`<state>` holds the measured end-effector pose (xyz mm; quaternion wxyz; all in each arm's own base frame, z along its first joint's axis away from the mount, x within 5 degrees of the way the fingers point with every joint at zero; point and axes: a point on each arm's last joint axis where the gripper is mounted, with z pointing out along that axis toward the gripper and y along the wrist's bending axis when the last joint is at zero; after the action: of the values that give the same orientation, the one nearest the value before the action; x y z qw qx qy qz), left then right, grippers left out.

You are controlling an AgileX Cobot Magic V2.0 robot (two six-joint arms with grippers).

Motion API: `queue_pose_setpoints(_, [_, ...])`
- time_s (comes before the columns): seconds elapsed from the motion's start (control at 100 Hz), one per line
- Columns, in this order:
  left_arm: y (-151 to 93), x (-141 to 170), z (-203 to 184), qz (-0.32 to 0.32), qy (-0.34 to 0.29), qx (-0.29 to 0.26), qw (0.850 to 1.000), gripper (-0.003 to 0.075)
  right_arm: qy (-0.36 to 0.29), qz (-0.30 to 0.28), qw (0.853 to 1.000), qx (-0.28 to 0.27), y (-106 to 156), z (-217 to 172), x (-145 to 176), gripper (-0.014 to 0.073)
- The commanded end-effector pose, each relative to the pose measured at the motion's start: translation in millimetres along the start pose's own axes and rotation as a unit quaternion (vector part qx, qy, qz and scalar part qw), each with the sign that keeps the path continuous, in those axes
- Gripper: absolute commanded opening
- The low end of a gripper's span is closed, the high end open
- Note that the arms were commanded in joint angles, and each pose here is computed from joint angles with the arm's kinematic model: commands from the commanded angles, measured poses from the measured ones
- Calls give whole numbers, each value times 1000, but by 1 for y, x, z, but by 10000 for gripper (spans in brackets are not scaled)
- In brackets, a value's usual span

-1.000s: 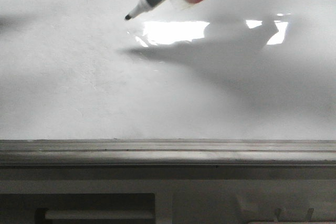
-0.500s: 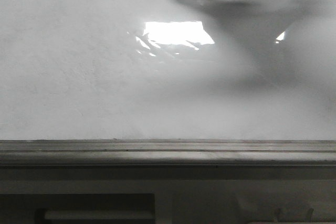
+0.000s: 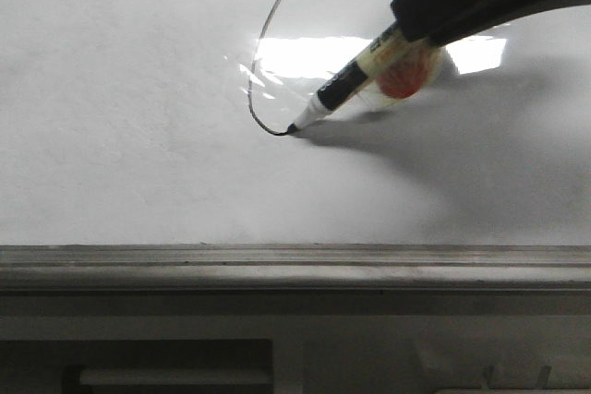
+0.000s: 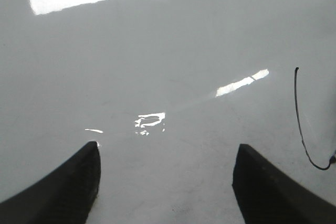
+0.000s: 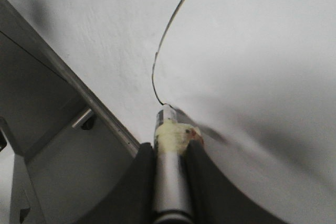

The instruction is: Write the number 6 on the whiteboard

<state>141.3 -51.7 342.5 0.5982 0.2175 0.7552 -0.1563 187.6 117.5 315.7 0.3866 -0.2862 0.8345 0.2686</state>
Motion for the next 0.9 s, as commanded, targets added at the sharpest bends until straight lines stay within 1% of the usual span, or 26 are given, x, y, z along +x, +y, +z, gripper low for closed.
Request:
queue_pose_setpoints(0.0, [2,-13,-4,-18,-33,-13,999,491,-81,-27,994,72,-6,-18,-19,-46])
queue_pose_setpoints(0.08, [2,-13,-4,-23,-35,-12,999,491,-110,-32,990,87,-5,-26,-23,-46])
queue_pose_setpoints(0.24, [2,-13,-4,-27,-37,-11,999,491,-109,-25,991,80,-6,-21,-23,-46])
queue_pose_setpoints(0.44, [2,-13,-4,-26,-37,-11,999,491,-98,-30,994,28,3,3,-24,-46])
queue_pose_setpoints(0.5, [2,-13,-4,-25,-37,-11,999,491,-89,-32,995,21,4,9,-23,-46])
queue_pose_setpoints(0.57, [2,-13,-4,-25,-37,-11,999,491,-77,-34,996,3,8,11,-21,-46])
queue_pose_setpoints(0.62, [1,-13,-4,-24,-35,-7,999,491,-78,-32,996,-14,14,5,-21,-46])
queue_pose_setpoints(0.72, [-5,-13,-4,-13,-30,20,999,491,-95,-50,994,-35,26,-16,-21,-46])
queue_pose_setpoints(0.8, [-16,-14,-2,7,-33,69,997,491,-114,-59,991,-39,33,-30,-21,-46])
queue_pose_setpoints(0.89, [-29,-13,4,24,-32,130,991,491,-130,-64,989,-40,38,-41,-22,-46])
